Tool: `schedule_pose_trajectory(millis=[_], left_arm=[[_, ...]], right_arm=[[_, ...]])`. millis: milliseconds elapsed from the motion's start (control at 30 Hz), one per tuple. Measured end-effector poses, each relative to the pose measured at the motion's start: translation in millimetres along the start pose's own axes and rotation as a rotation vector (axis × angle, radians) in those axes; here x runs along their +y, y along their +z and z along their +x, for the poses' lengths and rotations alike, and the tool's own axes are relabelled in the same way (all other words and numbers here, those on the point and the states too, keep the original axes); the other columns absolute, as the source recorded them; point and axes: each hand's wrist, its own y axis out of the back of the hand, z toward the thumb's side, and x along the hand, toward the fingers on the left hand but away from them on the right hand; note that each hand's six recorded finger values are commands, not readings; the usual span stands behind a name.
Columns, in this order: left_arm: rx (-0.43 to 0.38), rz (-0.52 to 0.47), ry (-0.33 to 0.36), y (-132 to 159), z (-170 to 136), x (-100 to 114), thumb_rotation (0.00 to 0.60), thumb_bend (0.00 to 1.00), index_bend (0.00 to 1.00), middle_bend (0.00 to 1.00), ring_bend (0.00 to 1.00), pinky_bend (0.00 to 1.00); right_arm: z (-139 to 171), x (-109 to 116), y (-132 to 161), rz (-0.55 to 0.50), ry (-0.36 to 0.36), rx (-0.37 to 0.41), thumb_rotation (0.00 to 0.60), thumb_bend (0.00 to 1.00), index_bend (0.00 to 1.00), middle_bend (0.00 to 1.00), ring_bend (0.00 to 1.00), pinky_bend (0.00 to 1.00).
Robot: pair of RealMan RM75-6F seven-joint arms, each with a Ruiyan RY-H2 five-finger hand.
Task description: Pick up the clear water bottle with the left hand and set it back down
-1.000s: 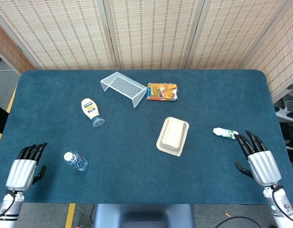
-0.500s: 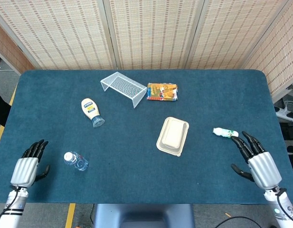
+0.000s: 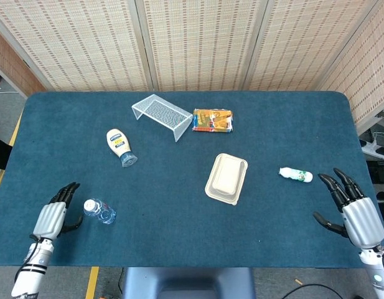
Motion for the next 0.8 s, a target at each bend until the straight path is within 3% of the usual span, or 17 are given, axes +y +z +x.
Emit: schedule_pose_trajectory(millis=[400,800], left_arm=[[-0.03,-0.208,-0.164,16.9,-5.2,-6.3,0.6,0.41,0.0,0.0,0.03,0.16],[-0.091,-0.342,-0.213,43.1,-6.1,-17.6,0.6,0.41,0.0,0.0,0.03,0.16]], right_arm=[[-0.6,-6.4,0.4,-0.005,0.039,-0.006,0.6,0.12,0.02,0.15,0.0,0.15],[-1.1,-9.5,0.2,-0.007,0.055,-0.011,0.6,0.12,0.02,0.15,0.0,0.15]])
